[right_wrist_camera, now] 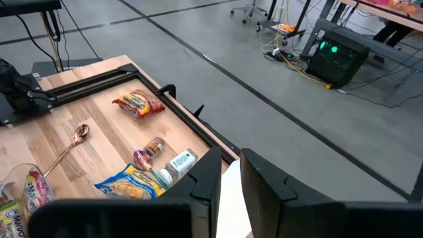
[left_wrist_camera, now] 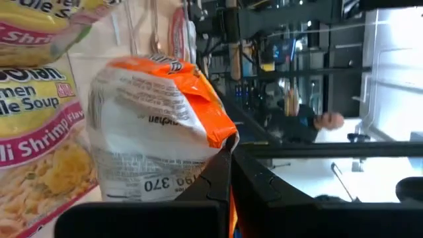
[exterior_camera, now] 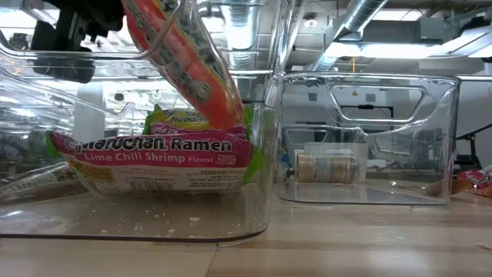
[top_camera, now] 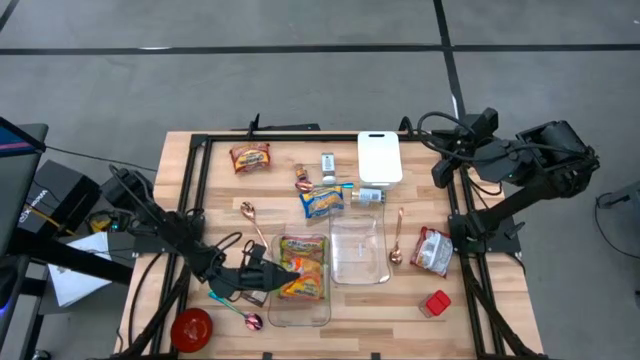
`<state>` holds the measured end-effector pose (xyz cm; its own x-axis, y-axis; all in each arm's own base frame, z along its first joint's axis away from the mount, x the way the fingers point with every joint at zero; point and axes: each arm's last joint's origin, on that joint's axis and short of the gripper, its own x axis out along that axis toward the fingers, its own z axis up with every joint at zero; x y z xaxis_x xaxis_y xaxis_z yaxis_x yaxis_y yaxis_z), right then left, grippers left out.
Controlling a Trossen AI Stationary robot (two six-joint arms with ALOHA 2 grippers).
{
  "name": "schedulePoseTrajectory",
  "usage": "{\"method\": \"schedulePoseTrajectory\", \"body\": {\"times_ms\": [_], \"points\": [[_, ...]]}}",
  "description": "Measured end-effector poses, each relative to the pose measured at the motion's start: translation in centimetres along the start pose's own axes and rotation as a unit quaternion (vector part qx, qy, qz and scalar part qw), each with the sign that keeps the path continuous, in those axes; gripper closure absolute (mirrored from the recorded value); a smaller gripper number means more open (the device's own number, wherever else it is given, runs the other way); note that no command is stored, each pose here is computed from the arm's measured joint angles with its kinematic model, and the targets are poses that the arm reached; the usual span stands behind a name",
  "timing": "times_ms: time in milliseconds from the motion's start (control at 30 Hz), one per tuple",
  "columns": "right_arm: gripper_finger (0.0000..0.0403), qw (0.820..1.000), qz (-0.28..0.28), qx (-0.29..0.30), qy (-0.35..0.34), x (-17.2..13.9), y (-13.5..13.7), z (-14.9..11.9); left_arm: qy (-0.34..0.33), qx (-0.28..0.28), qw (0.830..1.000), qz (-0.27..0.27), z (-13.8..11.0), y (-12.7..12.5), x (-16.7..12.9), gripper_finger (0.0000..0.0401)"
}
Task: Pick & Place Food Item
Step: Put the orange noodle pack into the left transparent bin
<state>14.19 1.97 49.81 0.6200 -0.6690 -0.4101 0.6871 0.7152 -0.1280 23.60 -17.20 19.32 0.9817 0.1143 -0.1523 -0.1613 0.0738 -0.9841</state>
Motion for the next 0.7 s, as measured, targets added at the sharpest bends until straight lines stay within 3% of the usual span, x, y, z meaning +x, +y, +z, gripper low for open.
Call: {"method": "schedulePoseTrajectory", "body": {"times_ms": [500,700], "points": [[0.0351,1.0,-0.005,-0.013,0.004,-0.1,-0.4,-0.2,-0.014,-0.026,0.999,0.03,1.1,0.7,1.0,0.0401],[0.0351,1.0,-0.006,-0.014,0.005,-0.3,-0.7,-0.3,0.009,-0.018,0.998,0.051,1.7,1.0,1.6,0.0398]]}}
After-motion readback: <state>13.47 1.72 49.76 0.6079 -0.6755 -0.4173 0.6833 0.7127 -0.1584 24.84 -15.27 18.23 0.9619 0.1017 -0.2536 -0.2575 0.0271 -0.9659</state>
